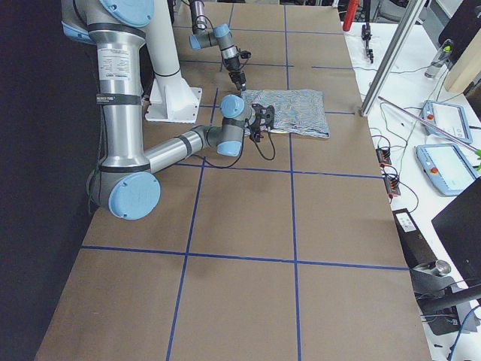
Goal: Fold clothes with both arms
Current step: 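Move the left gripper toward the shirt's near edge, then grasp the shirt's near corners with both grippers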
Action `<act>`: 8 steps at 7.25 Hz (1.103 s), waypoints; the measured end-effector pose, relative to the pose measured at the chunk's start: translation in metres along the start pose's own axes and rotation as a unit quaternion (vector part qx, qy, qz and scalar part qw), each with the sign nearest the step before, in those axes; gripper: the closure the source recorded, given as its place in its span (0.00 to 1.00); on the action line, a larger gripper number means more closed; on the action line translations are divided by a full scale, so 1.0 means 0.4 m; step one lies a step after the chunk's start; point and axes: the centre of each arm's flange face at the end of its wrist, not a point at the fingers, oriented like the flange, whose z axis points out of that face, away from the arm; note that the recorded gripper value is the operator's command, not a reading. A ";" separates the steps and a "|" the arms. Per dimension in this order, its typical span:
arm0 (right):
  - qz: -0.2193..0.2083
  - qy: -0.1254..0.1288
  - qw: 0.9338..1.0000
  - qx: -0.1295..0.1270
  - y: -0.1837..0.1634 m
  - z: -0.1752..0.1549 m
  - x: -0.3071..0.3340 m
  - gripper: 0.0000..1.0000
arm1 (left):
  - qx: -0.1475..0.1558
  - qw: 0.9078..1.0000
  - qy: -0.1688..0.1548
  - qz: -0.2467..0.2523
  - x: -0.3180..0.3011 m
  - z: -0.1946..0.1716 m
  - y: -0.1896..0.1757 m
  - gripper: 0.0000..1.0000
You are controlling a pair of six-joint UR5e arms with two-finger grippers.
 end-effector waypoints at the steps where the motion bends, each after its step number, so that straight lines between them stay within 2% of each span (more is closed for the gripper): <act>1: 0.000 0.000 1.000 0.000 0.000 0.000 0.000 0.00 | -0.001 1.000 0.000 0.000 0.000 0.000 0.001 0.38; 4: 0.000 0.000 1.000 0.000 0.001 0.001 0.001 0.00 | -0.001 1.000 0.001 0.000 0.005 0.001 0.005 0.38; 6: 0.000 0.000 1.000 -0.001 0.002 0.002 0.000 0.00 | -0.001 1.000 0.001 0.000 0.007 0.005 0.008 0.51; 7: 0.000 0.000 1.000 -0.001 0.003 0.002 0.000 0.00 | -0.001 1.000 0.000 0.000 0.006 0.009 0.009 0.62; 8: 0.000 0.000 1.000 -0.002 0.004 0.002 0.000 0.00 | -0.001 1.000 -0.001 0.000 0.005 0.012 0.010 0.63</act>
